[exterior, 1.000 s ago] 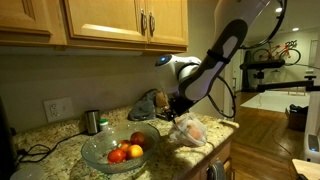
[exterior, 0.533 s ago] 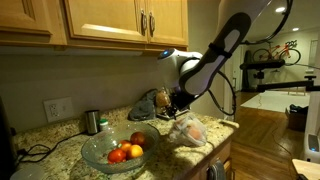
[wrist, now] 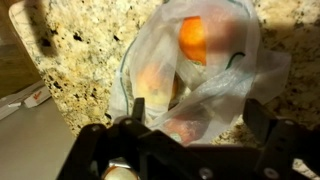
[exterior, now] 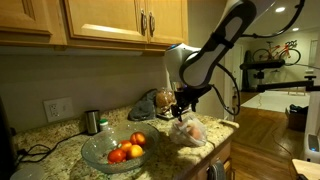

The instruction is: Take one peach from the plastic and put it in the glass bowl

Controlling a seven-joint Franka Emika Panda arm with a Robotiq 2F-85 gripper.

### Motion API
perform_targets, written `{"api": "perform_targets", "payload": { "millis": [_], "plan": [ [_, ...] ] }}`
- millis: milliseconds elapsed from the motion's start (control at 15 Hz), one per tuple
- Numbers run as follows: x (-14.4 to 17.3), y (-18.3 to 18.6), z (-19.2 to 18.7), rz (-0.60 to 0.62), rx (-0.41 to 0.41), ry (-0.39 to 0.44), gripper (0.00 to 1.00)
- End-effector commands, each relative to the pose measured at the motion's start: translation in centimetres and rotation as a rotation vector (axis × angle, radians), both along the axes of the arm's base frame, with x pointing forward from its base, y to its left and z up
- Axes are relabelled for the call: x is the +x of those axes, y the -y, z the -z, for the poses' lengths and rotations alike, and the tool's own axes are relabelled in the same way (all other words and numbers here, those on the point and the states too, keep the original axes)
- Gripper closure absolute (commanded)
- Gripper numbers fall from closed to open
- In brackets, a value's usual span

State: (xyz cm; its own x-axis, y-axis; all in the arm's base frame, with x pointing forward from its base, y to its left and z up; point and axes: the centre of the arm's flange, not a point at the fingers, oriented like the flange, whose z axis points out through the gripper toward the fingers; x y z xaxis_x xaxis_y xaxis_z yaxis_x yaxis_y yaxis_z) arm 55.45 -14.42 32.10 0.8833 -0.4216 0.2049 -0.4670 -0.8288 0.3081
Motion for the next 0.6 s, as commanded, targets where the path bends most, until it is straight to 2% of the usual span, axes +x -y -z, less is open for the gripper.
{"api": "perform_targets", "payload": {
  "millis": [0,533],
  "plan": [
    [-2.7,0.3,-1.5,-0.001,0.037,-0.034,0.0],
    [-4.6,1.8,-1.5,0.057,0.019,-0.078,0.0]
  ]
}}
